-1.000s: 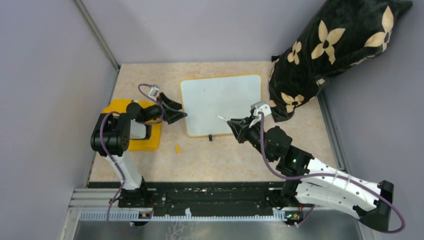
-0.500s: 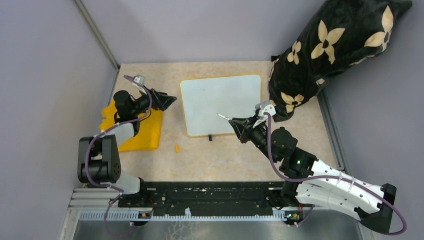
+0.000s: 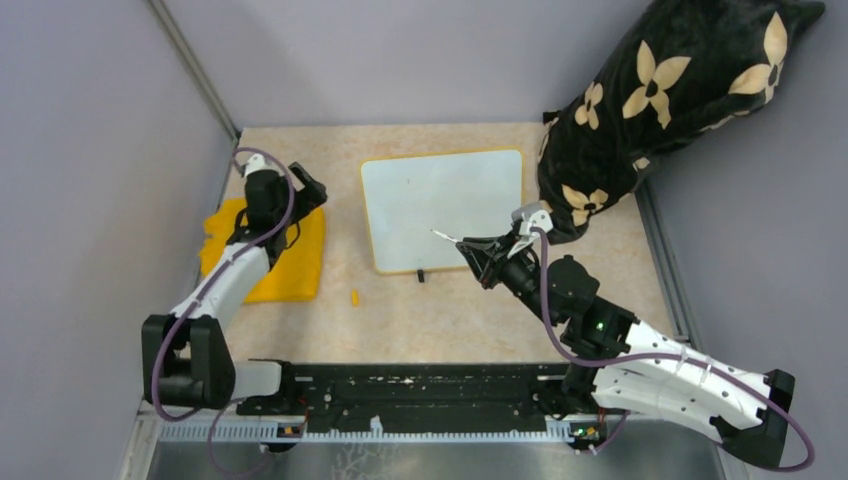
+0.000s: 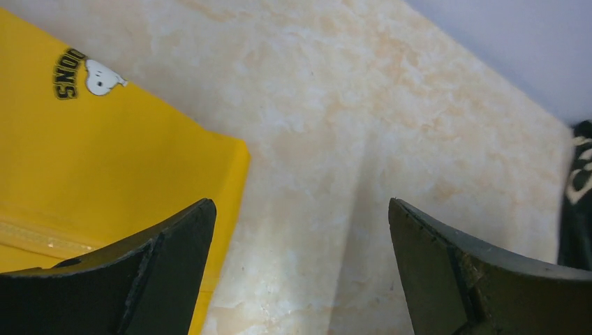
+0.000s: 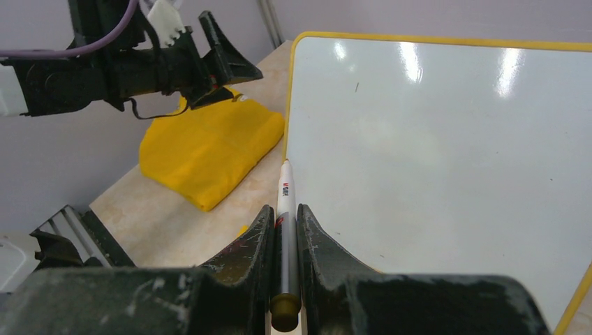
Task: Write a sentence on the whiteboard
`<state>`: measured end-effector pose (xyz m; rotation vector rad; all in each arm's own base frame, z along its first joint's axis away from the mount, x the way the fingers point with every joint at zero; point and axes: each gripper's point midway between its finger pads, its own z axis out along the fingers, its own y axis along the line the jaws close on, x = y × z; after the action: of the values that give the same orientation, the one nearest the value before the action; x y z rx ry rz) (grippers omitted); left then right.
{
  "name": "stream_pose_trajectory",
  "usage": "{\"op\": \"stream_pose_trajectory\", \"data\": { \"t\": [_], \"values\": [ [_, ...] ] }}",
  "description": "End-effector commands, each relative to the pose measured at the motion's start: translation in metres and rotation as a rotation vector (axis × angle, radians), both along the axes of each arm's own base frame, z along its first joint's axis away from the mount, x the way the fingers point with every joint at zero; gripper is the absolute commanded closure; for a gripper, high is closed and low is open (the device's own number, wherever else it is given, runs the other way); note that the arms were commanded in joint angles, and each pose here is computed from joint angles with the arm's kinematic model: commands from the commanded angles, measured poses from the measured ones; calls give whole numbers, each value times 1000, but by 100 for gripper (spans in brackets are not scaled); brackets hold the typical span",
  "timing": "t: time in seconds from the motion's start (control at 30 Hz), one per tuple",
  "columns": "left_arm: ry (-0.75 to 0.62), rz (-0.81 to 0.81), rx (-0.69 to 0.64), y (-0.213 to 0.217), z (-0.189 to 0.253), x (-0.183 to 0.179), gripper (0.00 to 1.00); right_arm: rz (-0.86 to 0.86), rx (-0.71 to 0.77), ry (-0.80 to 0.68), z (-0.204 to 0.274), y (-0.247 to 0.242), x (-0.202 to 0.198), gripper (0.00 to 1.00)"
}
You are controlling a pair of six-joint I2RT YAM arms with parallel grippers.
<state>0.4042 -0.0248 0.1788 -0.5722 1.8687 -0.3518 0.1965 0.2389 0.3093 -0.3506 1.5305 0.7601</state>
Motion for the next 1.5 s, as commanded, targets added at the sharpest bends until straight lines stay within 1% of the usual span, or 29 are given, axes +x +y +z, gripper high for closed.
{"op": "stream_pose_trajectory", "data": {
  "t": [0.0, 0.03, 0.1, 0.13, 0.2, 0.27, 0.37, 0.47, 0.53, 0.6, 0.63, 0.73, 0.77, 0.8, 0.9, 1.03, 1.13, 1.3, 1.4, 1.47],
  "values": [
    [183, 94, 208, -5, -4, -7, 1, 23, 74, -44, 25, 0, -6, 100],
    [197, 85, 214, -8, 3, -6, 1, 22, 78, -45, 25, -1, -6, 100],
    [182, 85, 184, -12, 14, -3, 1, 21, 85, -46, 27, -2, -7, 100],
    [130, 56, 166, -18, 25, 3, 1, 23, 87, -44, 27, -2, -7, 100],
    [42, -60, 204, -31, 45, 6, 1, 27, 91, -43, 28, -2, -8, 100],
    [-15, -71, 235, -30, 63, 4, 1, 33, 95, -40, 28, -1, -9, 100],
    [-148, -169, 300, -40, 87, 2, 1, 37, 100, -35, 28, -1, -9, 100],
    [-286, -182, 266, -45, 106, -6, 1, 39, 102, -31, 28, -1, -10, 100],
    [-362, -216, 232, -52, 111, -10, 1, 37, 100, -30, 28, -2, -10, 100],
    [-367, -279, 195, -61, 110, -10, 1, 29, 98, -28, 28, -4, -10, 100],
    [-333, -295, 183, -63, 105, -7, 1, 25, 97, -27, 28, -5, -10, 100],
    [-252, -272, 167, -57, 97, 2, 1, 20, 93, -21, 26, -7, -10, 100],
    [-246, -266, 169, -56, 96, 3, 1, 19, 93, -20, 26, -7, -10, 100],
    [-251, -271, 173, -56, 96, 3, 1, 20, 94, -20, 26, -7, -10, 100],
    [-304, -387, 210, -69, 95, -4, 1, 19, 95, -19, 26, -7, -10, 100],
    [-306, -529, 240, -87, 85, -13, 1, 17, 88, -14, 23, -5, -8, 100],
    [-317, -621, 233, -98, 78, -22, 1, 21, 80, -10, 21, -2, -7, 100],
    [-396, -727, 168, -104, 74, -44, 1, 18, 71, -6, 19, -2, -7, 100],
    [-444, -832, 98, -113, 73, -59, 2, 14, 69, -9, 20, -5, -8, 100],
    [-445, -884, 48, -117, 68, -65, 4, 12, 70, -12, 20, -7, -8, 100]
  ]
}}
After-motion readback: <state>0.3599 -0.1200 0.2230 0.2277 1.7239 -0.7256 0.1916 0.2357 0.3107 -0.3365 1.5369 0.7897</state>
